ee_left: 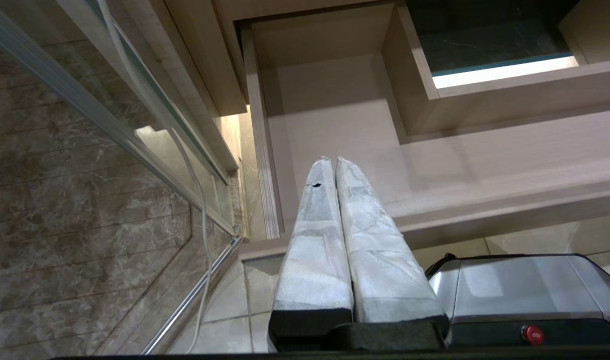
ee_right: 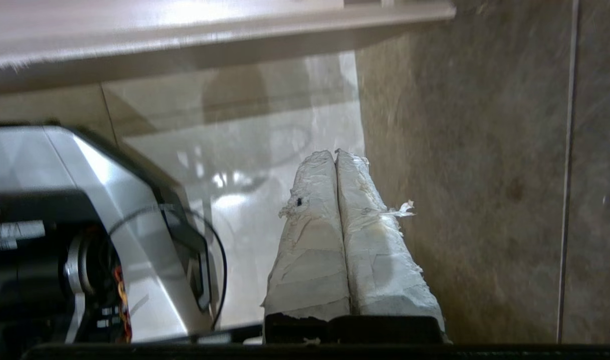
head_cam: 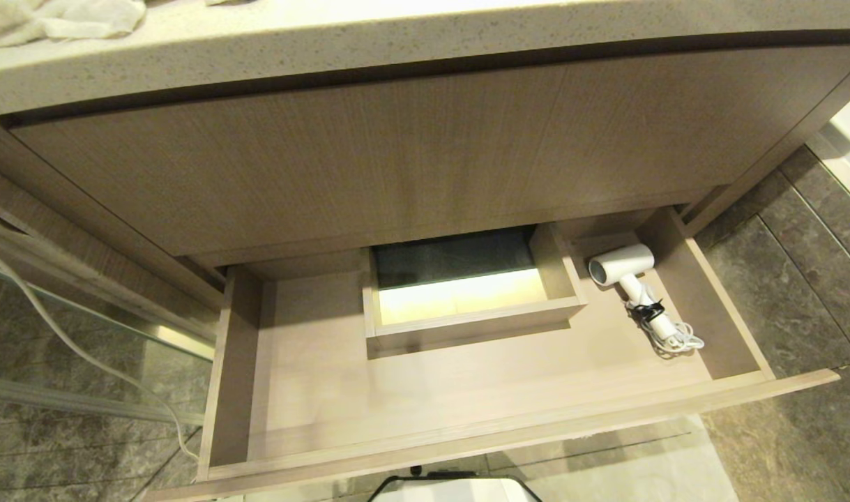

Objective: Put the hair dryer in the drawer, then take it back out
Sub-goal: Pull open the drawer

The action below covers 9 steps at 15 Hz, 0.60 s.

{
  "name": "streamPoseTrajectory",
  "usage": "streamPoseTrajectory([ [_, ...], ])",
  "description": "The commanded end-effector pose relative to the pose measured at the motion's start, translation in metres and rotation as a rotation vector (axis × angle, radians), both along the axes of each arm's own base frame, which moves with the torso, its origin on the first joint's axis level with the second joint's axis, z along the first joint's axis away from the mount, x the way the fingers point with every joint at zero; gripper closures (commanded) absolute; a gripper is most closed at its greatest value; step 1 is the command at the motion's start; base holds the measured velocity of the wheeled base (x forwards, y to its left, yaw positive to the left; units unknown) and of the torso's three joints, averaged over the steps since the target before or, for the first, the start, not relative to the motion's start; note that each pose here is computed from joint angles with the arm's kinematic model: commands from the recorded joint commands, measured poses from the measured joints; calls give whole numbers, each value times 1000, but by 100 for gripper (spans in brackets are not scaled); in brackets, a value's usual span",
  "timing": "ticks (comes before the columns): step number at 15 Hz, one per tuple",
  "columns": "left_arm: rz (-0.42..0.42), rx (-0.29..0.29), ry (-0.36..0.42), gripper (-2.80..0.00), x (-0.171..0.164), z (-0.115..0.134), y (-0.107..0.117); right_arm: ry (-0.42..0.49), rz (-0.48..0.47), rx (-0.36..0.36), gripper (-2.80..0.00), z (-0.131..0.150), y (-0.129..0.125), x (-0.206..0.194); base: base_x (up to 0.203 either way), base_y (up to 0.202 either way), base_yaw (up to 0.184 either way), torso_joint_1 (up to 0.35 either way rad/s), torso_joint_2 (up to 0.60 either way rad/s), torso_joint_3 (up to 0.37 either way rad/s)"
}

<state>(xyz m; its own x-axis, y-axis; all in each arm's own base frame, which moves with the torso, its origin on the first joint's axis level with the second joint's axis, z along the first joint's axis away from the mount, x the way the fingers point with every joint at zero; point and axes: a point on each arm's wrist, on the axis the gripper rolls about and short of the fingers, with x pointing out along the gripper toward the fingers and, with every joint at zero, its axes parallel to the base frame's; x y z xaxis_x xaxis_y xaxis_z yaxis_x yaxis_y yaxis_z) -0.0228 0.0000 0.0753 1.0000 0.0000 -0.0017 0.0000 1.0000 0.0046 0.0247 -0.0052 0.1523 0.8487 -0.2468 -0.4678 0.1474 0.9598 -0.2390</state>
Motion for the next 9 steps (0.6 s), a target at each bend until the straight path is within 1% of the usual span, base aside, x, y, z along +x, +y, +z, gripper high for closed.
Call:
streamPoseTrajectory([
  [1,0,0,1,0,0,0,0,28,3,-2,0,-6,0,-1,0,0,0,0,0,0],
  [4,0,0,1,0,0,0,0,126,14,-7,0,-6,2,22,0,0,0,0,0,0],
  [5,0,0,1,0,0,0,0,127,15,-2,0,-4,3,29,0,0,0,0,0,0],
  [6,0,0,0,0,0,0,0,137,14,3,-280,-2,4,42,0,0,0,0,0,0],
  [9,0,0,1,0,0,0,0,251,11,3,-280,-9,8,92,0,0,0,0,0,0],
])
